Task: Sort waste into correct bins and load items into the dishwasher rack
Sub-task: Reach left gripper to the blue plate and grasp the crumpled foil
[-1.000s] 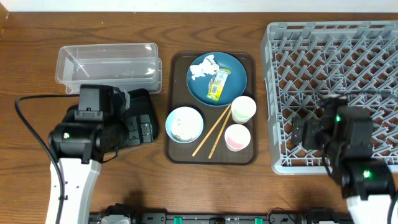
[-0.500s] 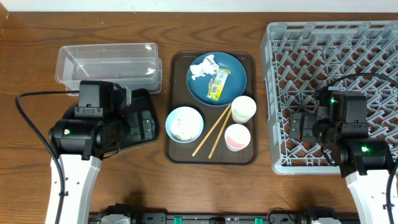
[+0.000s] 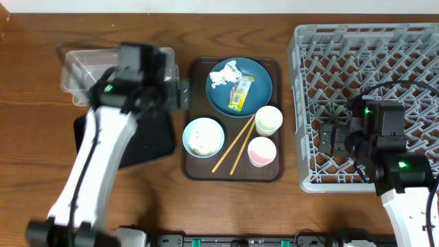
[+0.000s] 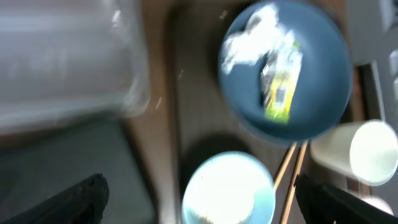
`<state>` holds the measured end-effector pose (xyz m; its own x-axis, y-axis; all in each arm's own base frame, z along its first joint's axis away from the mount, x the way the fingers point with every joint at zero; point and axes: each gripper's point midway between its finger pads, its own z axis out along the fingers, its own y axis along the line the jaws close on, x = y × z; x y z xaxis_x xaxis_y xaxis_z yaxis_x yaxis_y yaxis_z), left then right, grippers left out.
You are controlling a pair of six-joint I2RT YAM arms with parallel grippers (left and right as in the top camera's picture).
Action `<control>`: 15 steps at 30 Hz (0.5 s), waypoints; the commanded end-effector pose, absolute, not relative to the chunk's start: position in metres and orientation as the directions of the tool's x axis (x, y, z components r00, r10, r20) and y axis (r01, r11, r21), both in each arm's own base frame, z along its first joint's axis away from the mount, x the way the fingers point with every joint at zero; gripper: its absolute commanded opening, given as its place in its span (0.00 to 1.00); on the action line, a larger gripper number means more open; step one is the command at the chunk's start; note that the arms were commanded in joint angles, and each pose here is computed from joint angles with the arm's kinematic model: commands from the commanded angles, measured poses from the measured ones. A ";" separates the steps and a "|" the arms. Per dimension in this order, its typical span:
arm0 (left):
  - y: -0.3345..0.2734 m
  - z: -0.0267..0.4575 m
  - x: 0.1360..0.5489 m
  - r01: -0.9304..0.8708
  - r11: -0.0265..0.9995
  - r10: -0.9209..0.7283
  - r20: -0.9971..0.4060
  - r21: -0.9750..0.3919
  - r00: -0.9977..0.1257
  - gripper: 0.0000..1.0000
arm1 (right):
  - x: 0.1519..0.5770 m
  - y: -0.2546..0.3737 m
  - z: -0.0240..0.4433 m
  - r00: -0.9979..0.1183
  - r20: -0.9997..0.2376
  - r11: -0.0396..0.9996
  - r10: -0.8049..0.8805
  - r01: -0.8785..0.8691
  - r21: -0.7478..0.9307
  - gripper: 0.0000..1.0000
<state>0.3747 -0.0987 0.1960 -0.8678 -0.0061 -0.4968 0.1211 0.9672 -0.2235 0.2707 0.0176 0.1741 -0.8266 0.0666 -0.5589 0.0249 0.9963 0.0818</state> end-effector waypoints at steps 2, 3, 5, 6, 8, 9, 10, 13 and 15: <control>-0.133 0.193 0.419 0.205 0.960 0.063 -0.569 -0.189 -0.820 0.98 | 0.273 0.020 0.182 -0.815 -0.574 0.995 0.076 0.026 0.094 0.99; -0.141 0.190 0.428 0.222 0.956 0.070 -0.589 -0.190 -0.805 0.98 | 0.273 0.020 0.182 -0.815 -0.574 0.995 0.076 0.026 0.094 0.99; -0.158 0.184 0.445 0.253 0.949 0.081 -0.628 -0.190 -0.774 0.98 | 0.273 0.020 0.182 -0.815 -0.574 0.995 0.076 0.026 0.094 0.99; -0.166 0.180 0.453 0.266 0.946 0.087 -0.643 -0.187 -0.761 0.98 | 0.273 0.020 0.182 -0.815 -0.574 0.995 0.076 0.026 0.094 0.99; -0.177 0.170 0.466 0.275 0.946 0.097 -0.664 -0.169 -0.741 0.98 | 0.273 0.020 0.182 -0.815 -0.574 0.995 0.076 0.026 0.094 0.99; -0.181 0.164 0.470 0.278 0.947 0.102 -0.670 -0.161 -0.735 0.98 | 0.273 0.020 0.182 -0.816 -0.574 0.995 0.076 0.026 0.094 0.99; -0.185 0.158 0.475 0.280 0.948 0.107 -0.675 -0.153 -0.730 0.98 | 0.273 0.020 0.182 -0.816 -0.574 0.995 0.076 0.026 0.094 0.99; -0.194 0.140 0.485 0.282 0.950 0.119 -0.679 -0.134 -0.724 0.98 | 0.273 0.020 0.182 -0.816 -0.573 0.995 0.075 0.026 0.093 0.99; -0.200 0.128 0.489 0.288 0.948 0.125 -0.677 -0.134 -0.726 0.98 | 0.273 0.020 0.182 -0.816 -0.573 0.995 0.075 0.026 0.093 0.99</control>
<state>0.4798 -0.1999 0.1357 -0.7356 0.1093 -0.6686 0.2954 0.9399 -0.1714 0.2705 0.0176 0.1740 -0.8270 0.0666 -0.5583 0.0250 0.9963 0.0818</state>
